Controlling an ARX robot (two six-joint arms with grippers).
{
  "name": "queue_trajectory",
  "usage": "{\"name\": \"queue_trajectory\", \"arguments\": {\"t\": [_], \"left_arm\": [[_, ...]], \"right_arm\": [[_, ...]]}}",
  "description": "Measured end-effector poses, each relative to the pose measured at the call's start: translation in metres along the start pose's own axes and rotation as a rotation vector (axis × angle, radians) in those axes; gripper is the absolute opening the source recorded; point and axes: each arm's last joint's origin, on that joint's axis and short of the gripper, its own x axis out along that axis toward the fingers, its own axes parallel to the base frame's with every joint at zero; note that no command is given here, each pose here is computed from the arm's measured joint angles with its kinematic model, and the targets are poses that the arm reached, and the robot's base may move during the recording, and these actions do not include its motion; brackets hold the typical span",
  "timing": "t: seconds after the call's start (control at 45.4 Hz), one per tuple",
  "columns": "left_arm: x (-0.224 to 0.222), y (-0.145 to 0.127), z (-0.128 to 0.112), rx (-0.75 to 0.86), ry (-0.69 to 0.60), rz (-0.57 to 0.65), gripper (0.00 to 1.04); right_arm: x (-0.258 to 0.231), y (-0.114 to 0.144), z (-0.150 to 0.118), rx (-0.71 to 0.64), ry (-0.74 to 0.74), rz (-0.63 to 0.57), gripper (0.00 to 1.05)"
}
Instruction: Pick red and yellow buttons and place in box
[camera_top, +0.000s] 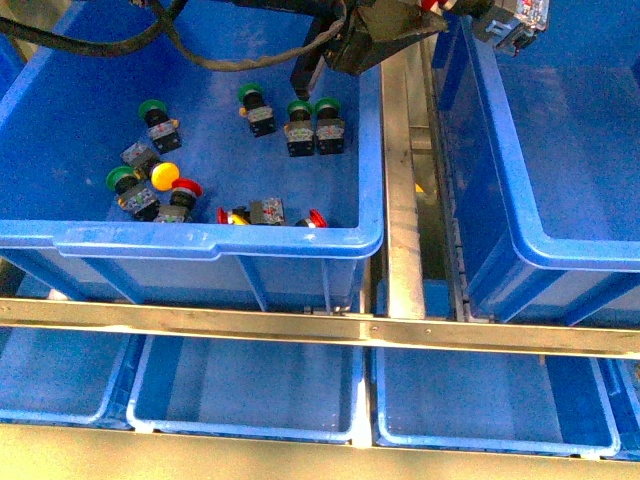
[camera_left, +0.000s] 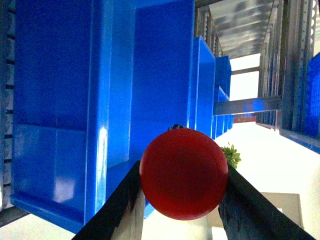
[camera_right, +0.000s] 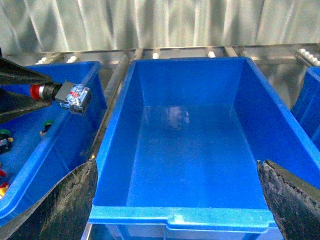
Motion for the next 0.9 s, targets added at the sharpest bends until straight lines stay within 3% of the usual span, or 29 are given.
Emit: {"name": "queue_trajectory", "arguments": {"t": [0.242,0.331,0.441,0.617,0.904], "left_arm": [[0.009,0.002,0.004,-0.029,-0.031,-0.012,0.33],[0.011,0.0,0.003,-0.028,-0.03,-0.02,0.33],[0.012,-0.001,0.002,-0.027,-0.029,-0.021,0.33],[0.015,-0.002,-0.001,-0.031,-0.018,-0.015,0.33],[0.015,-0.001,-0.001,-0.03,-0.02,-0.009,0.33]], "right_arm": [[0.0,0.0,0.0,0.0,0.0,0.0,0.97],[0.002,0.002,-0.002,-0.071,0.207,-0.017,0.97],[0.015,0.009,0.001,-0.183,0.413,0.077,0.97],[0.055,0.029,0.012,-0.372,0.375,0.278,0.97],[0.118,0.045,0.019,-0.527,0.28,0.416,0.97]]}}
